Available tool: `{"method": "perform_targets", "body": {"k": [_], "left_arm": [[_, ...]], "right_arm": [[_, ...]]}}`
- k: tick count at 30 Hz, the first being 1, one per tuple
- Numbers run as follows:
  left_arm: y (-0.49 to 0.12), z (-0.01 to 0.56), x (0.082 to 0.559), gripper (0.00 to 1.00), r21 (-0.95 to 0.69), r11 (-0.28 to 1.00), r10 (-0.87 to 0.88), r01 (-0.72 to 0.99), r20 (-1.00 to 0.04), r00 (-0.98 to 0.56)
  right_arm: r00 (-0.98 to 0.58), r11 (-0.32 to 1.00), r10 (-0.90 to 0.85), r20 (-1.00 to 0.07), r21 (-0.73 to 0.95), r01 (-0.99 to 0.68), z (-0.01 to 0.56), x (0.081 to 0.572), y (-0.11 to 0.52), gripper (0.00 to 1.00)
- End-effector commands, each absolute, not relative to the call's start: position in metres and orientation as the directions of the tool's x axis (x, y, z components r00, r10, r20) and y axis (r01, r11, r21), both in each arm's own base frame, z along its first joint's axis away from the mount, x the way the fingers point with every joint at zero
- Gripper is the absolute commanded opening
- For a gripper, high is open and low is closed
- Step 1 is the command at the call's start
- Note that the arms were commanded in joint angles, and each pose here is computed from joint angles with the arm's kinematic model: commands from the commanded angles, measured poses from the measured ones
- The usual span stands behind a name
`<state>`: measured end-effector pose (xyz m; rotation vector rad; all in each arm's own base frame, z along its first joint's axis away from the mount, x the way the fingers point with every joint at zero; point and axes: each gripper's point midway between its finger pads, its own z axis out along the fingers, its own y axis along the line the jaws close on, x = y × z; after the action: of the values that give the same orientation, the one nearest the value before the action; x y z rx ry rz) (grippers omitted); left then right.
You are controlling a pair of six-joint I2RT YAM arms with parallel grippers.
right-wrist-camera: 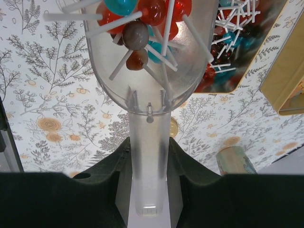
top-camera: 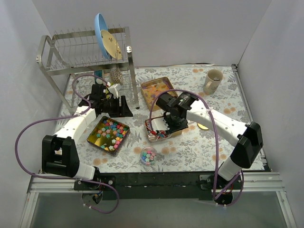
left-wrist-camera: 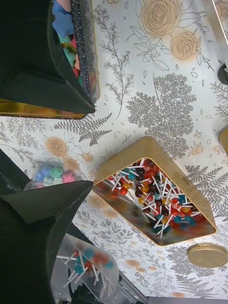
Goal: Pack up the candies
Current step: Place the fake candies in the packing bottle.
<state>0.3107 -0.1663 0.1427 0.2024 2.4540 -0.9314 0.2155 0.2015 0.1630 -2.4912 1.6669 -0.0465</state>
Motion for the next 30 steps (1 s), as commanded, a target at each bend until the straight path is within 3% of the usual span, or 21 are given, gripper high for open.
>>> {"method": "perform_targets", "body": {"k": [1, 5, 17, 30], "left_arm": [[-0.155, 0.151, 0.306, 0.58, -0.523, 0.778, -0.022, 0.347, -0.574, -0.818], [-0.152, 0.138, 0.305, 0.56, -0.513, 0.795, -0.002, 0.323, -0.535, -0.845], [-0.144, 0.159, 0.317, 0.57, -0.484, 0.800, -0.028, 0.354, -0.621, -0.783], [-0.139, 0.170, 0.313, 0.58, -0.506, 0.785, -0.068, 0.358, -0.645, -0.762]], "right_arm": [[0.395, -0.397, -0.918, 0.043, -0.161, -0.904, 0.172, 0.218, 0.205, 0.01], [0.455, -0.471, -0.882, 0.123, -0.166, -0.867, 0.168, 0.215, 0.208, 0.01], [0.533, -0.606, -0.780, 0.329, -0.182, -0.774, 0.162, 0.207, 0.212, 0.01], [0.506, -0.684, -0.696, 0.509, -0.257, -0.682, 0.174, 0.212, 0.232, 0.01]]}}
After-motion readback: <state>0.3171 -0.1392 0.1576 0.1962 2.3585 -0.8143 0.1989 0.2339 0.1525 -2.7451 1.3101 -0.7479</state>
